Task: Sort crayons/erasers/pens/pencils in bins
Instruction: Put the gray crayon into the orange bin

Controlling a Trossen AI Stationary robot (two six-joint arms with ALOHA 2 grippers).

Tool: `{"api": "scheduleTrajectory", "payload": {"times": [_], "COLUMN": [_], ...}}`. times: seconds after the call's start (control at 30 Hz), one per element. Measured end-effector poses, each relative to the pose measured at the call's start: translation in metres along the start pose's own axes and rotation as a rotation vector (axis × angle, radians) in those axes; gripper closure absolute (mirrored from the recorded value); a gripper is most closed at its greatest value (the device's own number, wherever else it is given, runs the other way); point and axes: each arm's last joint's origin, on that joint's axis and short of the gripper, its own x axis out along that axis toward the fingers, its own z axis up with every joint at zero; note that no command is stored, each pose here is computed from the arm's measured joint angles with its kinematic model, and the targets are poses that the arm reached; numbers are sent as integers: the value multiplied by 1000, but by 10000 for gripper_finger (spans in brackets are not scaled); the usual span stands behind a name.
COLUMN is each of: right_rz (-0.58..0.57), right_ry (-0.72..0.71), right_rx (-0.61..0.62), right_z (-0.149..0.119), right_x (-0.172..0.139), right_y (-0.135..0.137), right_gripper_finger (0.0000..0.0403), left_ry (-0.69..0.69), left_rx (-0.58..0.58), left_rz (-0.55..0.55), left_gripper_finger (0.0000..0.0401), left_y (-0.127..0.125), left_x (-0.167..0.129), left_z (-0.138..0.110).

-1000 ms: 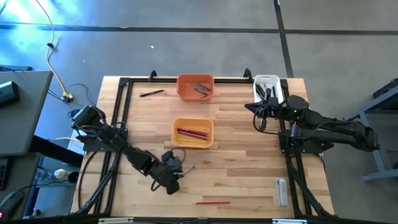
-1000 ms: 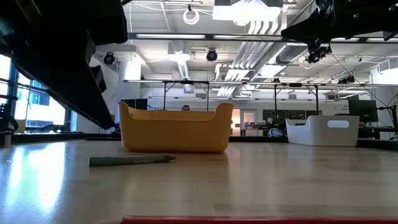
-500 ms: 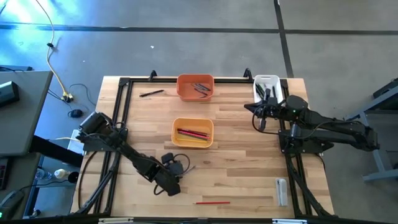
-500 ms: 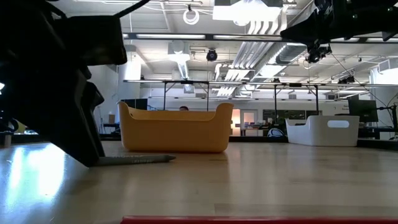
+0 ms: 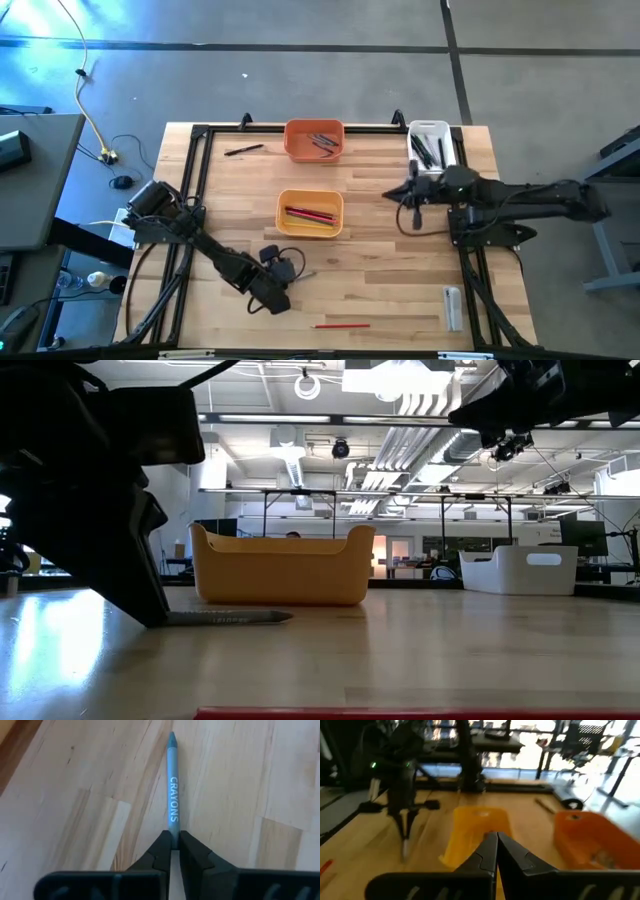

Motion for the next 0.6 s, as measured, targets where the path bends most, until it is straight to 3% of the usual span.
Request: {"api": "scheduleTrajectory", "payload": {"times": [0.2, 0.4, 0.6], "right_rz": [141, 209, 259], "right_ry": [182, 277, 250], "right_rx": [68, 116, 166], "right_z": [-22, -44, -54], "right_x": [27, 53, 68], "right_y": [29, 64, 85], "right_gripper_finger": [382, 301, 229], "left_ry": [-50, -117, -141], "left_rx": [20, 60, 80], "left_rz": [20, 39, 63], "left_gripper_finger": [398, 400, 401], "left_y": [-1, -6, -6], "left_x": [1, 0, -1], "left_z": [1, 0, -2]}}
